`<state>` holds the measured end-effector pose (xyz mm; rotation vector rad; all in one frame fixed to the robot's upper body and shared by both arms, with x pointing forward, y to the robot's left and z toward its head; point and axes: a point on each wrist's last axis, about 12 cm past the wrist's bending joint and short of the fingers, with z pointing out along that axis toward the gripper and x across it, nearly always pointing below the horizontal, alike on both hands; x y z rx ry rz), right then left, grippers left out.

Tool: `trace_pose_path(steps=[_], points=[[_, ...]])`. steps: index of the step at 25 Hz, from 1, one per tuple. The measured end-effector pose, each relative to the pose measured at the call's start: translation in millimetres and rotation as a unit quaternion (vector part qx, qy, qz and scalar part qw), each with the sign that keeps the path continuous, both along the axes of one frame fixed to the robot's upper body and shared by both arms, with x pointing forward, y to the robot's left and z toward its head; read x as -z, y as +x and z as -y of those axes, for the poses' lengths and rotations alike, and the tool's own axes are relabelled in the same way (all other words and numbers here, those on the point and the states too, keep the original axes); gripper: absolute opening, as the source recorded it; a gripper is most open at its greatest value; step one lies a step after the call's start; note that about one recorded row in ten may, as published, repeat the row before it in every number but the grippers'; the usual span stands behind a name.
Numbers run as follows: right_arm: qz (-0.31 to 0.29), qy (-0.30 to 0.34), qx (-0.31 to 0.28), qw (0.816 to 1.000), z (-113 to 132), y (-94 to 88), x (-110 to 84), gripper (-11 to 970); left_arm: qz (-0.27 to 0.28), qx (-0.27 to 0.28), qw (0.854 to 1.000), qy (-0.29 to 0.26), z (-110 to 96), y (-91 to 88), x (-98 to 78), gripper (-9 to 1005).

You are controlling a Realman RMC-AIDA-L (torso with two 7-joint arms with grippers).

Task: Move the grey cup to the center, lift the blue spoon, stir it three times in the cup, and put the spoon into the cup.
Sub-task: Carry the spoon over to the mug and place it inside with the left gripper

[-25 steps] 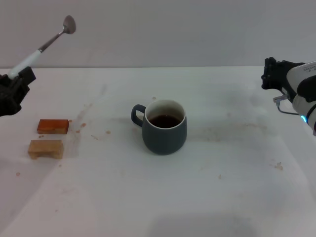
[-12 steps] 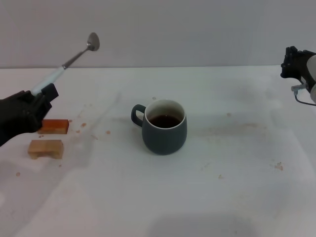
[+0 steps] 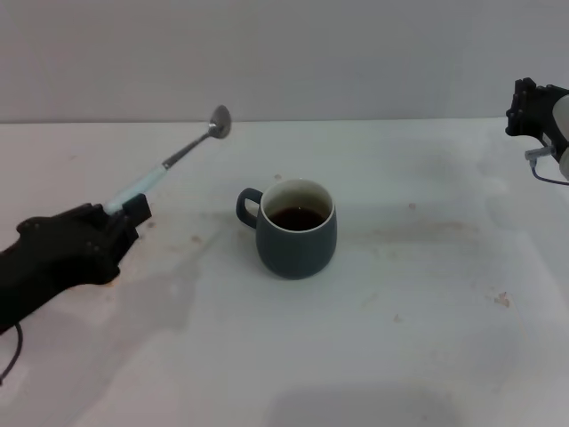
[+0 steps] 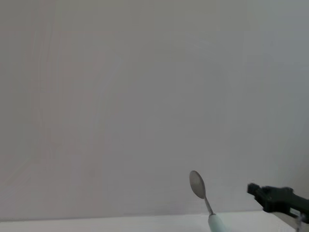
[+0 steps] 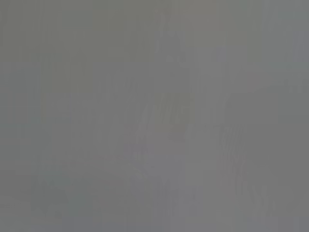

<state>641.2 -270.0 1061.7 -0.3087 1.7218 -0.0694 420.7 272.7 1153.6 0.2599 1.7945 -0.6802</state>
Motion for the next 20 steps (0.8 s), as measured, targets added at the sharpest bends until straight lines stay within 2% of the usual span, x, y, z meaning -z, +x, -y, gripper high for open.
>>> trace_pose_path(steps=[4,5,9,20], points=[[0.001,-0.001,-0.003,1.000,-1,1.0,-1.0,32,-0.008,0.008,1.000,0.001,5,-2.8,2.0,132],[0.001,-0.002,-0.003,1.000,-1,1.0,-1.0,32,-0.013,0.025,1.000,-0.003,16,-2.7,4.7,132],[0.004,-0.013,-0.006,1.000,-2,1.4,-1.4,32,-0.019,0.041,0.999,-0.002,26,0.4,8.6,132],[0.005,-0.021,-0.004,1.000,-4,-0.9,0.8,32,-0.045,0.062,0.995,0.061,52,15.9,8.7,133]])
